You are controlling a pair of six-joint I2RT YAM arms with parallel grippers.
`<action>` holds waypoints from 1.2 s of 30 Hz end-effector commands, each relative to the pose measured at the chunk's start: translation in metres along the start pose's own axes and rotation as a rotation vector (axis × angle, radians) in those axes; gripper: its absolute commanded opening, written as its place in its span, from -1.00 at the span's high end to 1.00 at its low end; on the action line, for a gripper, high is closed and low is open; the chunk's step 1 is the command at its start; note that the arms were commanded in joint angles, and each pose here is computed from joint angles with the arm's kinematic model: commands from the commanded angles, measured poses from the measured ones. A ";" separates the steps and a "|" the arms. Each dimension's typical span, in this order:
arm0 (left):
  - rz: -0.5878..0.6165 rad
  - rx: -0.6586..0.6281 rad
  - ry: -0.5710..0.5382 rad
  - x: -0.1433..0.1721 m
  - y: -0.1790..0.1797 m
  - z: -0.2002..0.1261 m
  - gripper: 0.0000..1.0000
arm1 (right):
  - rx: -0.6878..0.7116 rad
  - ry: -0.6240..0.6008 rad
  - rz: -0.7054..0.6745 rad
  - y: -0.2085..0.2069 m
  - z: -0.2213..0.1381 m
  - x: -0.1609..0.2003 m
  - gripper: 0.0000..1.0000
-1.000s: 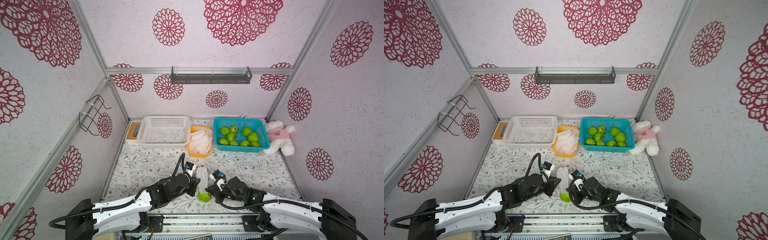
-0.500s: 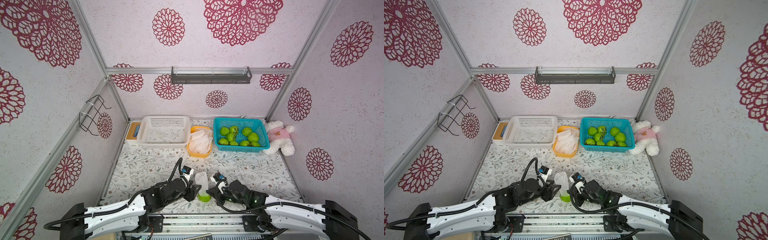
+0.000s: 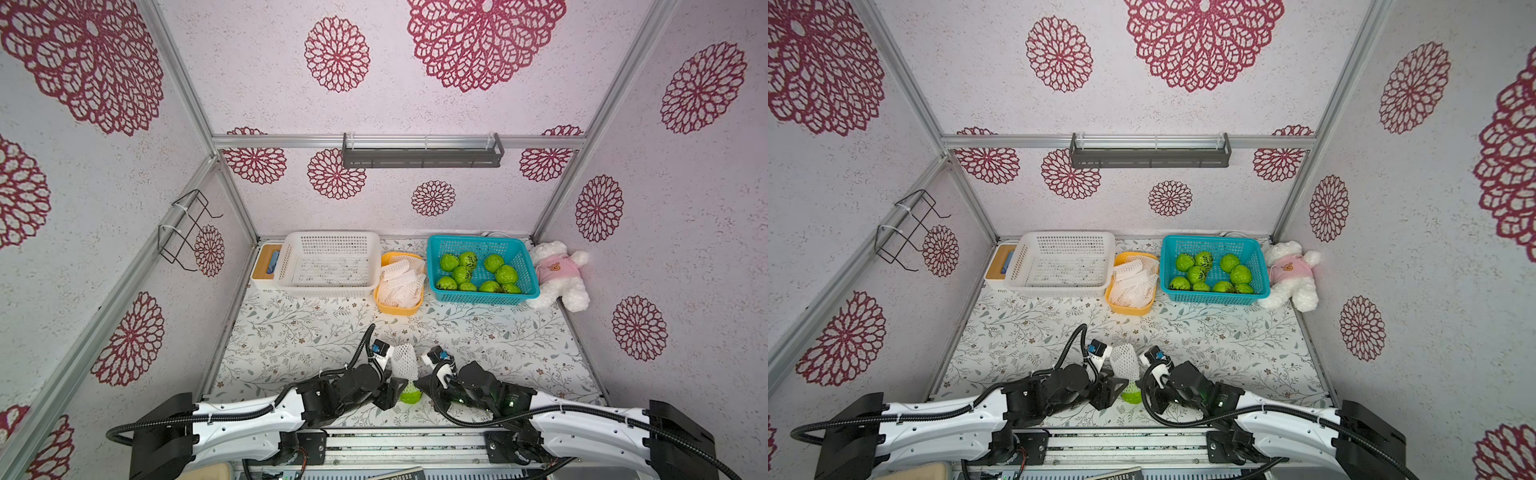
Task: Sleeve custard apples in foam nets
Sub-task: Put on the foam net on the custard apple.
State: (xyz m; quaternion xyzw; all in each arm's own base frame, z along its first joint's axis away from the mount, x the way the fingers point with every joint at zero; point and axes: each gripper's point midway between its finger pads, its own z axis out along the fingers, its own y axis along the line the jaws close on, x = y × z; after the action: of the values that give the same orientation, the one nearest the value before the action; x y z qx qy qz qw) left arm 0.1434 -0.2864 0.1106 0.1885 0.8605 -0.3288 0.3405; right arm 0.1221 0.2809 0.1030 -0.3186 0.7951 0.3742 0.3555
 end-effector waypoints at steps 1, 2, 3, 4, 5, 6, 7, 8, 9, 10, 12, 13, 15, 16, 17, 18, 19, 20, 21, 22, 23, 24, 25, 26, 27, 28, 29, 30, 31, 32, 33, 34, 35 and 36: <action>-0.031 0.009 -0.028 -0.002 -0.003 -0.004 -0.35 | -0.005 -0.043 -0.007 0.003 -0.002 -0.008 1.00; -0.034 -0.007 -0.034 -0.002 0.000 -0.007 -0.43 | -0.004 -0.044 -0.006 0.002 -0.002 -0.009 1.00; -0.038 -0.017 -0.043 -0.003 0.002 -0.010 -0.47 | -0.005 -0.046 -0.006 0.003 -0.002 -0.009 1.00; -0.044 -0.027 -0.052 -0.003 0.005 -0.013 -0.49 | -0.004 -0.047 -0.006 0.003 -0.002 -0.009 1.00; -0.057 -0.040 -0.061 -0.004 0.009 -0.016 -0.48 | -0.002 -0.047 -0.006 0.002 -0.002 -0.009 1.00; -0.063 -0.041 -0.064 -0.003 0.010 -0.018 -0.45 | -0.001 -0.050 -0.004 0.002 -0.003 -0.009 1.00; -0.072 -0.037 -0.069 -0.003 0.010 -0.019 -0.42 | 0.000 -0.050 -0.005 0.002 -0.003 -0.009 1.00; -0.082 -0.036 -0.068 -0.002 0.010 -0.018 -0.39 | 0.000 -0.052 -0.005 0.002 -0.003 -0.009 1.00; -0.087 -0.029 -0.069 -0.002 0.008 -0.018 -0.35 | 0.001 -0.053 -0.004 0.002 -0.003 -0.009 1.00; -0.090 -0.021 -0.065 0.000 0.006 -0.016 -0.30 | 0.002 -0.054 -0.004 0.002 -0.003 -0.009 1.00; -0.085 -0.011 -0.056 0.003 0.000 -0.011 -0.22 | 0.003 -0.054 -0.003 0.001 -0.003 -0.009 1.00; -0.082 -0.004 -0.050 0.004 -0.003 -0.007 -0.19 | 0.002 -0.055 -0.001 0.002 -0.003 -0.009 1.00; -0.073 0.002 -0.036 0.007 -0.008 0.001 -0.14 | 0.000 -0.054 -0.002 0.002 -0.002 -0.009 1.00; -0.069 0.003 -0.027 0.009 -0.011 0.005 -0.11 | -0.001 -0.054 -0.003 0.002 -0.002 -0.009 1.00; -0.066 0.003 -0.021 0.010 -0.012 0.008 -0.09 | -0.002 -0.052 -0.003 0.003 -0.002 -0.008 1.00; -0.065 0.004 -0.016 0.011 -0.013 0.012 -0.08 | -0.003 -0.053 -0.002 0.003 -0.002 -0.008 1.00; -0.066 0.005 -0.017 0.011 -0.015 0.015 -0.05 | -0.004 -0.053 -0.003 0.003 -0.003 -0.008 1.00; -0.063 0.005 -0.015 0.011 -0.015 0.018 -0.03 | -0.004 -0.051 -0.003 0.003 -0.003 -0.008 1.00; -0.060 0.002 -0.013 0.012 -0.016 0.020 0.00 | -0.004 -0.053 -0.003 0.003 -0.003 -0.007 1.00; -0.056 -0.002 -0.008 0.013 -0.016 0.023 0.05 | -0.004 -0.054 -0.002 0.003 -0.003 -0.007 1.00; -0.053 -0.005 -0.006 0.013 -0.016 0.024 0.11 | -0.005 -0.054 -0.002 0.003 -0.003 -0.007 1.00; -0.051 -0.006 -0.003 0.013 -0.017 0.026 0.16 | -0.004 -0.054 -0.001 0.003 -0.004 -0.007 1.00; -0.049 -0.008 -0.001 0.013 -0.017 0.027 0.23 | -0.004 -0.056 0.000 0.003 -0.004 -0.007 1.00; -0.048 -0.008 0.000 0.013 -0.017 0.028 0.30 | -0.004 -0.056 0.001 0.003 -0.004 -0.006 1.00; -0.049 -0.009 0.003 0.015 -0.017 0.028 0.35 | -0.002 -0.057 0.003 0.003 -0.005 -0.006 1.00; -0.051 -0.009 0.000 0.014 -0.017 0.028 0.40 | -0.001 -0.060 0.004 0.002 -0.005 -0.006 1.00; -0.052 -0.010 0.001 0.015 -0.017 0.028 0.44 | 0.001 -0.061 0.005 0.002 -0.005 -0.005 0.99; -0.054 -0.015 -0.001 0.015 -0.015 0.028 0.48 | 0.004 -0.063 0.007 0.001 -0.006 -0.005 0.99; -0.054 -0.017 -0.003 0.014 -0.015 0.027 0.53 | 0.006 -0.065 0.008 0.001 -0.006 -0.005 0.99; -0.054 -0.020 -0.004 0.015 -0.014 0.027 0.57 | 0.008 -0.066 0.009 0.000 -0.006 -0.005 0.98; -0.055 -0.023 -0.008 0.014 -0.014 0.027 0.63 | 0.010 -0.067 0.012 0.000 -0.007 -0.005 0.96; -0.056 -0.026 -0.011 0.013 -0.013 0.027 0.71 | 0.014 -0.066 0.012 -0.001 -0.007 -0.004 0.94; -0.056 -0.029 -0.011 0.014 -0.012 0.027 0.79 | 0.018 -0.066 0.013 -0.002 -0.007 -0.003 0.93; -0.057 -0.030 -0.012 0.014 -0.012 0.027 0.88 | 0.023 -0.066 0.013 -0.003 -0.008 -0.003 0.92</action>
State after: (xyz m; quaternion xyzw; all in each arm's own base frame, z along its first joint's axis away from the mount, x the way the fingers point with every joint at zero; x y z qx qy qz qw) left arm 0.1362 -0.3069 0.0796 0.1717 0.8760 -0.3135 0.3238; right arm 0.1199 0.2746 0.1019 -0.3104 0.7908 0.3764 0.3696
